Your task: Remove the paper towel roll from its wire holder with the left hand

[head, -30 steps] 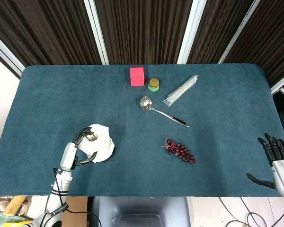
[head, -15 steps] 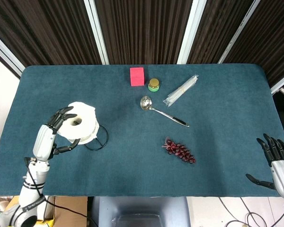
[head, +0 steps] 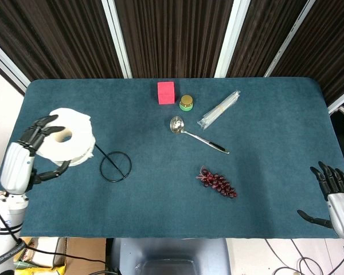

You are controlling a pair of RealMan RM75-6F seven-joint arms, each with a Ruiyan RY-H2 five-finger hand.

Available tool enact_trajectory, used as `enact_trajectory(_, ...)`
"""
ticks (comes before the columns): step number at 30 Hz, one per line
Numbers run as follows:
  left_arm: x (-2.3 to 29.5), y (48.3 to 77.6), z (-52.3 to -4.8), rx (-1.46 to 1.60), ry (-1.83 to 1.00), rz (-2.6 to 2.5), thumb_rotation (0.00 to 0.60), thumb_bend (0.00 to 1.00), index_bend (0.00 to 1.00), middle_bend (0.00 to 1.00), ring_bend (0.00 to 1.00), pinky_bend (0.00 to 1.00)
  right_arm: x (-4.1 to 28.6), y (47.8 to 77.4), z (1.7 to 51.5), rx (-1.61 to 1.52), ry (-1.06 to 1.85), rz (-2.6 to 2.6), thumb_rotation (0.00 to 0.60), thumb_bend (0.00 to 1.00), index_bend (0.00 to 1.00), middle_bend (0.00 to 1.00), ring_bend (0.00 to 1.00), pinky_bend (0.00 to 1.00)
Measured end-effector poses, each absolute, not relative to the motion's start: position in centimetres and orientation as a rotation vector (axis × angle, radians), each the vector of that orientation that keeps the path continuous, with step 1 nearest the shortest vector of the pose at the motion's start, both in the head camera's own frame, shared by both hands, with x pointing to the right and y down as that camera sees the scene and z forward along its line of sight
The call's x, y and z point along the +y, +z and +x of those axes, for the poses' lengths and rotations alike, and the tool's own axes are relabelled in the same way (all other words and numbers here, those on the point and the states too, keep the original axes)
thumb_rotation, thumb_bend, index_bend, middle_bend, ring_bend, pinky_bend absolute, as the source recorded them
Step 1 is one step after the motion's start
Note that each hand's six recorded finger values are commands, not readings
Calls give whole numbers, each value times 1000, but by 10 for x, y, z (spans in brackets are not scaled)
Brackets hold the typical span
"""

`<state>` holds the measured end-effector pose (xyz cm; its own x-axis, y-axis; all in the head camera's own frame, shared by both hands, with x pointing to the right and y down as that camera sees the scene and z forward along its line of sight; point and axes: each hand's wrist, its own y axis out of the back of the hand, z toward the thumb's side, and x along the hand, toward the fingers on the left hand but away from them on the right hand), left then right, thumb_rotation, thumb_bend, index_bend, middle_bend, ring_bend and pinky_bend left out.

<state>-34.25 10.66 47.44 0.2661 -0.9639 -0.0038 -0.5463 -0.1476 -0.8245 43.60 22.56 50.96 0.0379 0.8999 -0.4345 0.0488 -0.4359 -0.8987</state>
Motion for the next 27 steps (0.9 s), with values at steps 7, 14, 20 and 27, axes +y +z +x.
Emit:
enact_trajectory(7, 129, 478, -379, 1347, -908, -1720, 600, 355, 363, 358, 303, 507, 225, 510, 436, -986, 1485, -1586, 600, 138, 0, 0, 0, 82)
enact_trajectory(14, 169, 513, -408, 1381, -1086, -1700, 600, 353, 363, 357, 303, 425, 226, 515, 435, -962, 1501, -1590, 600, 138, 0, 0, 0, 82)
enact_trajectory(20, 203, 562, -423, 1533, -1156, -1705, 600, 353, 335, 332, 293, 425, 227, 520, 434, -944, 1517, -1597, 600, 137, 0, 0, 0, 82)
enact_trajectory(27, 232, 618, -435, 1624, -1280, -1690, 600, 350, 135, 139, 152, 332, 228, 521, 433, -937, 1519, -1600, 600, 138, 0, 0, 0, 82)
